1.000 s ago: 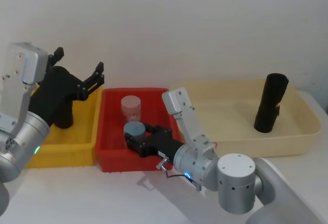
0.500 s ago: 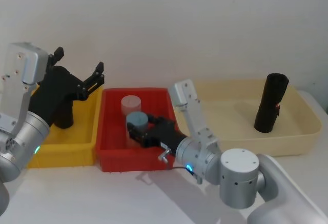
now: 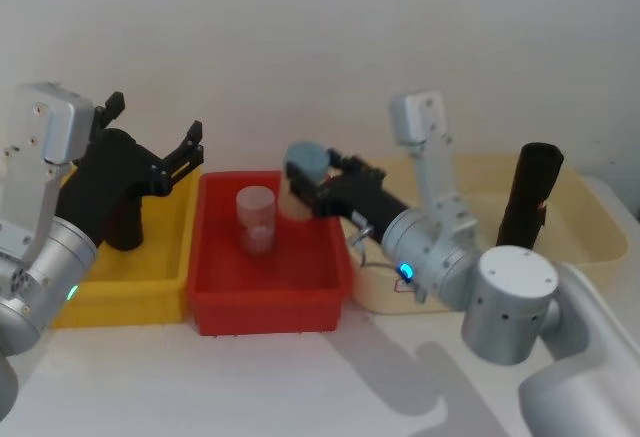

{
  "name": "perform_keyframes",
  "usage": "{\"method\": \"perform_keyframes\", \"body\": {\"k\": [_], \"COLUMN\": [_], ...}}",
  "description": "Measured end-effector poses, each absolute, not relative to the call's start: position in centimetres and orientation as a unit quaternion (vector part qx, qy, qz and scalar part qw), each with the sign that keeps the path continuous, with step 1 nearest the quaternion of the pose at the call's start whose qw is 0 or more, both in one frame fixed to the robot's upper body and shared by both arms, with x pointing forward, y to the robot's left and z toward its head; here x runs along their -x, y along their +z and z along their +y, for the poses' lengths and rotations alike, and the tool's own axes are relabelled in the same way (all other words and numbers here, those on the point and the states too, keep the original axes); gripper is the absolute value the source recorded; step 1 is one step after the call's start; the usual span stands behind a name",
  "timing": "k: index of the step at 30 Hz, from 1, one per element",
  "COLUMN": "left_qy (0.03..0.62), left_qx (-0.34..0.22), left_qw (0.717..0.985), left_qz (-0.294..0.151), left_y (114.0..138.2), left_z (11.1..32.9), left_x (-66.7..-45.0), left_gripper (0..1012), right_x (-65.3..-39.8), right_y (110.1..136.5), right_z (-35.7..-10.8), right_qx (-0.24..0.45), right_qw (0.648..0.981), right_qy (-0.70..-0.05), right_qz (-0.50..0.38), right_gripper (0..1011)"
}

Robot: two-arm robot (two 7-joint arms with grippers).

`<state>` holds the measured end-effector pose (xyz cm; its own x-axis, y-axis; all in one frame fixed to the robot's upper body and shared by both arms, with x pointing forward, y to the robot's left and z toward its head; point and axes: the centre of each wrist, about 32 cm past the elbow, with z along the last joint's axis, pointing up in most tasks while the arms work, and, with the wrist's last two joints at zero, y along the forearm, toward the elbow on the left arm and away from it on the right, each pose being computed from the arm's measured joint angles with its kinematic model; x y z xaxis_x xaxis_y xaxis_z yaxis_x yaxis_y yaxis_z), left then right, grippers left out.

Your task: Pick up the garbage bag with the one hand and transfer it to the other hand.

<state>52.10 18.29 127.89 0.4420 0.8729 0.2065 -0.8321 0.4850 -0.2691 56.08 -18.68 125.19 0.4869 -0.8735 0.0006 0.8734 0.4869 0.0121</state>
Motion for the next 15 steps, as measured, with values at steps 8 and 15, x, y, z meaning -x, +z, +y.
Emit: {"method": "perform_keyframes", "body": {"k": [8,15], "left_qy": [0.503,0.503], "left_qx": [0.064,0.064], "left_qw": [0.847,0.847], "left_qz": [-0.160,-0.160], "left_y": [127.9,127.9], "left_z": [18.3,18.3], "left_x": [-52.1,-52.1], "left_gripper": [1001,1001], "right_x": [-56.6,-57.1], "right_y": [126.7,126.7], "right_z": [-21.5,-24.1], "right_qx": [-0.018,0.003], "right_qw": [0.836,0.812], "right_qy": [-0.547,-0.582], "right_qz": [-0.029,-0.040], "right_gripper": [635,635]}}
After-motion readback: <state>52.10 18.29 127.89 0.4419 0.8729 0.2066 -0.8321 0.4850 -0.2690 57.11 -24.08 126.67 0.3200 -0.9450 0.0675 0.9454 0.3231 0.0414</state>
